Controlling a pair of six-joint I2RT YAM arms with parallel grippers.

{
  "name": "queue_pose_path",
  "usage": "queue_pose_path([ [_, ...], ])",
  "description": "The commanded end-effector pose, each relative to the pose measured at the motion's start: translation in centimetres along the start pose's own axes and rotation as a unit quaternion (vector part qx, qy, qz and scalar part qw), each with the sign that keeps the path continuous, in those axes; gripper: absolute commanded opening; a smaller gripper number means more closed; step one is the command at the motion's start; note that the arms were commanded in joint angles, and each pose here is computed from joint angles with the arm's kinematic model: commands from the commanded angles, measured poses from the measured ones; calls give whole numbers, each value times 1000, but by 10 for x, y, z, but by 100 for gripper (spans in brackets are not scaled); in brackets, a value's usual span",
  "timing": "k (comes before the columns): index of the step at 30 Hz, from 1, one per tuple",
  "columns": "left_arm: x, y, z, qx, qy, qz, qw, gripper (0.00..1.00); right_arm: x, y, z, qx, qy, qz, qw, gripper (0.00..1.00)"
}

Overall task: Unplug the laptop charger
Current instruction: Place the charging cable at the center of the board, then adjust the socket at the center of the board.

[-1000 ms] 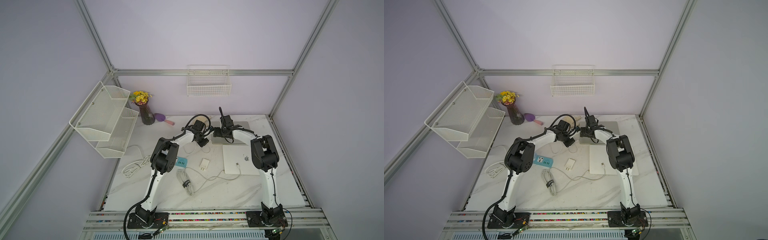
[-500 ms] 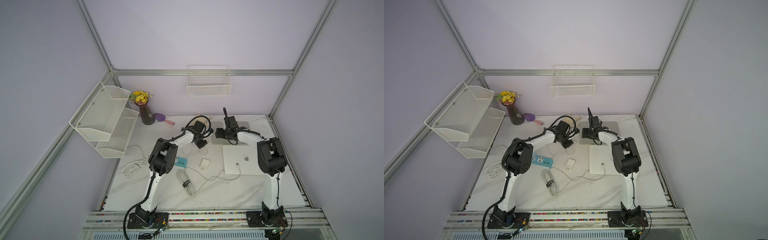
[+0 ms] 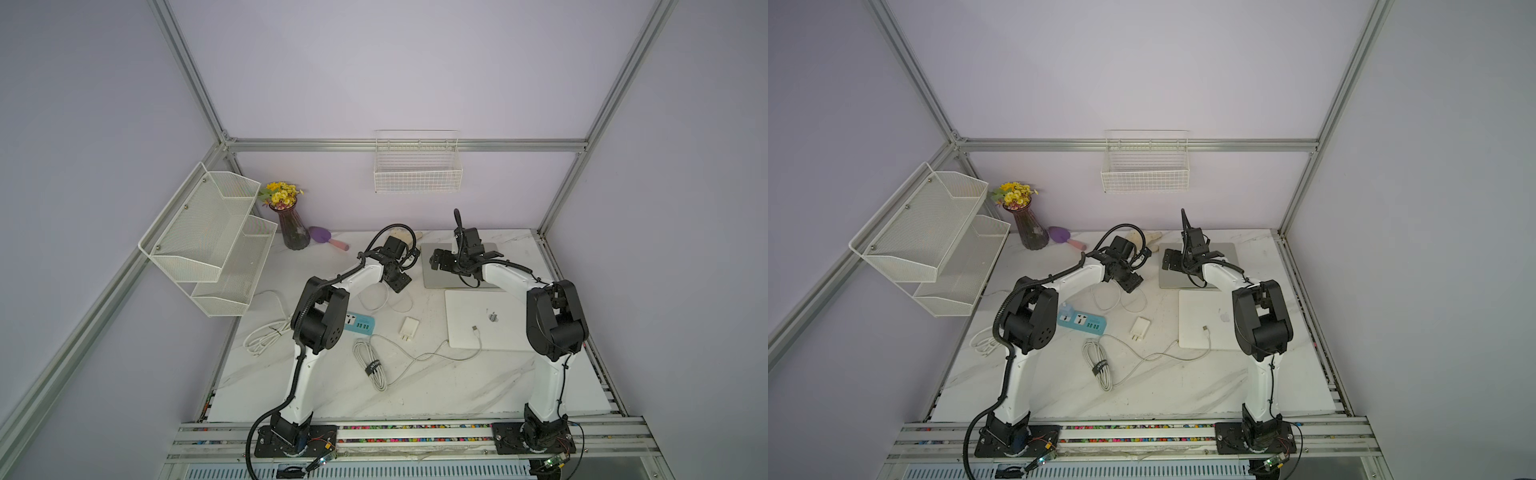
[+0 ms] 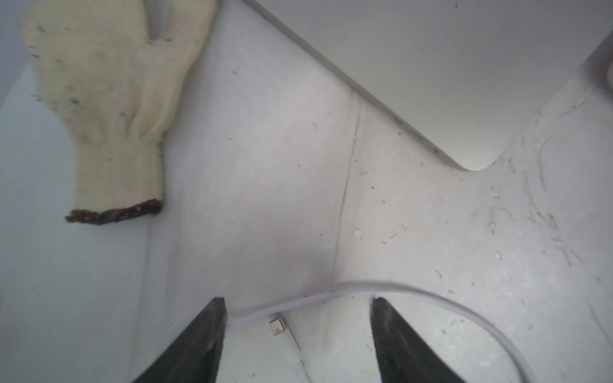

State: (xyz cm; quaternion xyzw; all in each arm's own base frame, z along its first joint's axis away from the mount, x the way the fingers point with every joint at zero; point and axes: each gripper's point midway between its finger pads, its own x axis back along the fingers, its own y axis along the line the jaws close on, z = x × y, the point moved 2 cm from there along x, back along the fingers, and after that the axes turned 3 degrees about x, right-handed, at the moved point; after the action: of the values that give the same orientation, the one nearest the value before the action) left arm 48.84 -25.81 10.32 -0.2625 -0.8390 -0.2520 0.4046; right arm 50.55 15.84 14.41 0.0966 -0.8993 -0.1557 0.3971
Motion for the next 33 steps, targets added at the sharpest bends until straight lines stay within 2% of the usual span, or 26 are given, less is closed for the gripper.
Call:
queue_pose_path([
  [1,90,46,-69,65,-145,-79,984,73,42,7,-38,-14,-56,-33,998,96],
  [3,122,58,-82,98,-195,-87,972,74,57,28,-45,3,-67,-89,994,90],
  [5,153,74,-89,143,-237,-96,956,76,70,50,-50,20,-73,-143,987,79],
  [7,182,95,-83,205,-269,-98,936,76,80,75,-53,52,-76,-182,979,75],
  [8,197,111,-74,252,-283,-97,920,76,85,93,-52,80,-74,-204,973,73],
  [10,214,140,-41,357,-302,-87,880,72,91,131,-44,144,-66,-240,958,72],
  [12,221,169,11,462,-309,-85,827,67,88,174,-27,203,-45,-271,940,70],
  [14,218,177,58,515,-310,-93,794,64,76,206,-12,239,-22,-295,925,64],
  [16,204,180,104,557,-280,-123,772,59,64,231,2,263,4,-320,910,57],
  [17,211,181,120,571,-281,-130,760,56,57,242,7,270,14,-325,906,55],
  [20,186,179,175,621,-226,-141,737,51,44,269,28,295,39,-342,891,53],
  [22,174,179,203,651,-193,-141,720,46,38,279,35,303,41,-328,894,52],
  [24,150,177,223,665,-157,-131,719,43,35,282,36,292,35,-324,899,52],
  [26,136,176,229,668,-134,-121,722,42,36,279,34,278,27,-314,907,51],
  [28,119,172,232,668,-109,-102,729,35,44,276,31,263,17,-311,913,48],
  [29,109,169,236,673,-90,-92,728,30,52,274,33,255,20,-313,915,44],
  [31,95,162,242,676,-68,-79,729,27,71,270,48,242,39,-340,908,40],
  [33,87,157,247,678,-59,-71,729,27,87,257,72,232,61,-360,902,27],
])
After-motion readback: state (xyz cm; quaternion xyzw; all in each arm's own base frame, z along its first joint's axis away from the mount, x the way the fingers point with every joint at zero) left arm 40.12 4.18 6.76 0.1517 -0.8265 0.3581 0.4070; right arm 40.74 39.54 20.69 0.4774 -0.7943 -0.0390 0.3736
